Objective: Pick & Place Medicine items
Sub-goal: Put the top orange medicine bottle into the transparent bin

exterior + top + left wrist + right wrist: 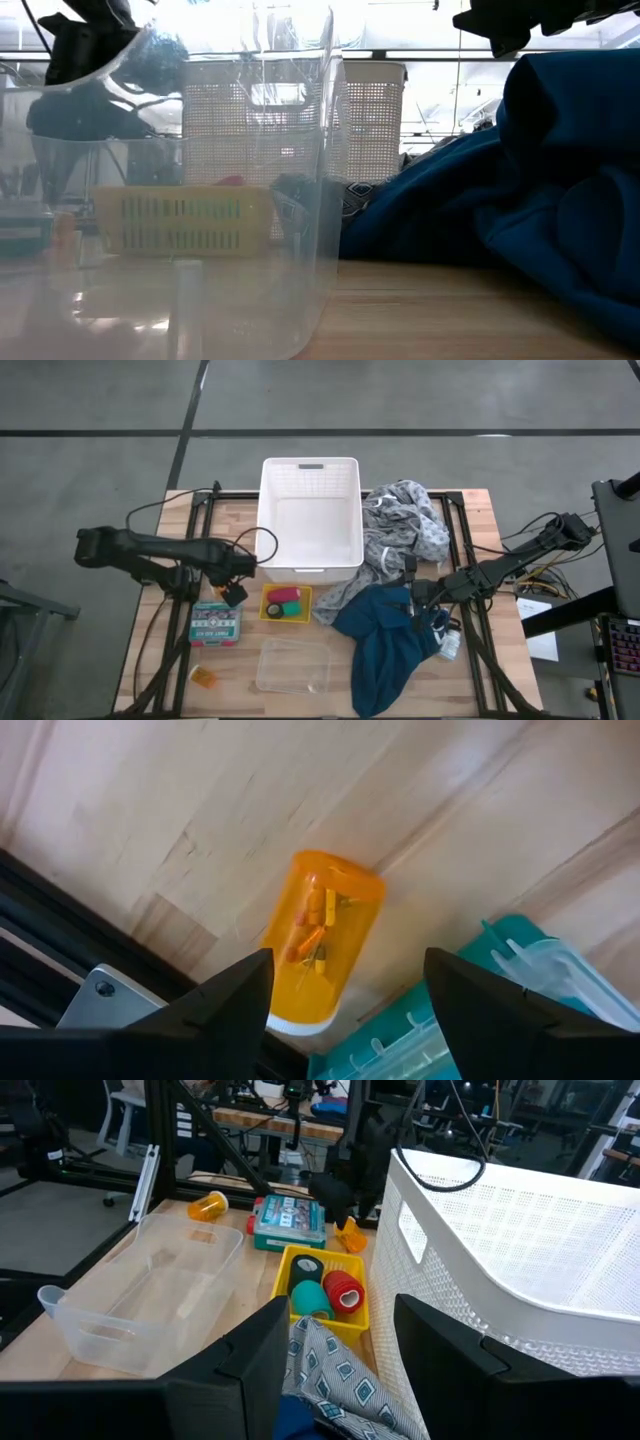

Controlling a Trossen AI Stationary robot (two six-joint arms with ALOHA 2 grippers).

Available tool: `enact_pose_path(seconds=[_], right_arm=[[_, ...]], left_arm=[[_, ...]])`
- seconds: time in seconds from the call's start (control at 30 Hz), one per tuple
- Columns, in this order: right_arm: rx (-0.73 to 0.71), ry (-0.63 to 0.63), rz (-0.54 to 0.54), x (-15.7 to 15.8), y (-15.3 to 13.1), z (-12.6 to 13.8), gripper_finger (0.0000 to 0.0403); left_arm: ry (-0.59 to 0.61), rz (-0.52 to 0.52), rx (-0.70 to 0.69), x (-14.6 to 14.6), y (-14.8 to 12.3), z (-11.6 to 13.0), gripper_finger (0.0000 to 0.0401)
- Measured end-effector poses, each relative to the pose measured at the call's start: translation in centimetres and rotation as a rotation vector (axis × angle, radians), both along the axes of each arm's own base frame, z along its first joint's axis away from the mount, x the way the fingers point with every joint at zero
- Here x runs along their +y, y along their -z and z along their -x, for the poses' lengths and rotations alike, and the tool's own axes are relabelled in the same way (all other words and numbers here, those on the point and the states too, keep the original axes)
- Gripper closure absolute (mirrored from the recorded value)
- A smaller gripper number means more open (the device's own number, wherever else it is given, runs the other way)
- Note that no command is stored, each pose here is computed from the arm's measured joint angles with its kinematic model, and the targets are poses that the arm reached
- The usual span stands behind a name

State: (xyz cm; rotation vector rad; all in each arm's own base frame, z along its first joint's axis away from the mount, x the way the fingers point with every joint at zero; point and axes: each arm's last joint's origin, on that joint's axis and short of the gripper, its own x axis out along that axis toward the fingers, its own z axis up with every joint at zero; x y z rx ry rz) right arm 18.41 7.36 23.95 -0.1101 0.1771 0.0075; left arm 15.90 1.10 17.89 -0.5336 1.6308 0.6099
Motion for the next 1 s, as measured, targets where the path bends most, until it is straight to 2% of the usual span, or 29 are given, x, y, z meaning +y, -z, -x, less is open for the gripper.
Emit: enact_pose_path(seconds=[0.23, 0.6, 0.87, 1.0], right_arm=[[0.000, 0.000, 0.000, 0.0, 0.0, 0.0, 0.0224], [0.000, 0.000, 0.000, 0.0, 0.0, 0.0, 0.0223], [0.000, 0.000, 0.000, 0.0, 0.0, 0.0, 0.0225], [0.000, 0.000, 0.000, 0.0, 0.0, 0.0, 0.0223]], left_arm=[[-0.004, 0.002, 0.044, 0.0, 0.7, -0.5, 0.0148], [-0.008, -0.030, 0.021, 0.1, 0.3, -0.4, 0.0159], [-0.121, -0.114, -0.109, 0.2, -1.5, 0.5, 0.0160], [-0.255, -0.126, -0.136, 0.2, -2.1, 1.1, 0.0158]])
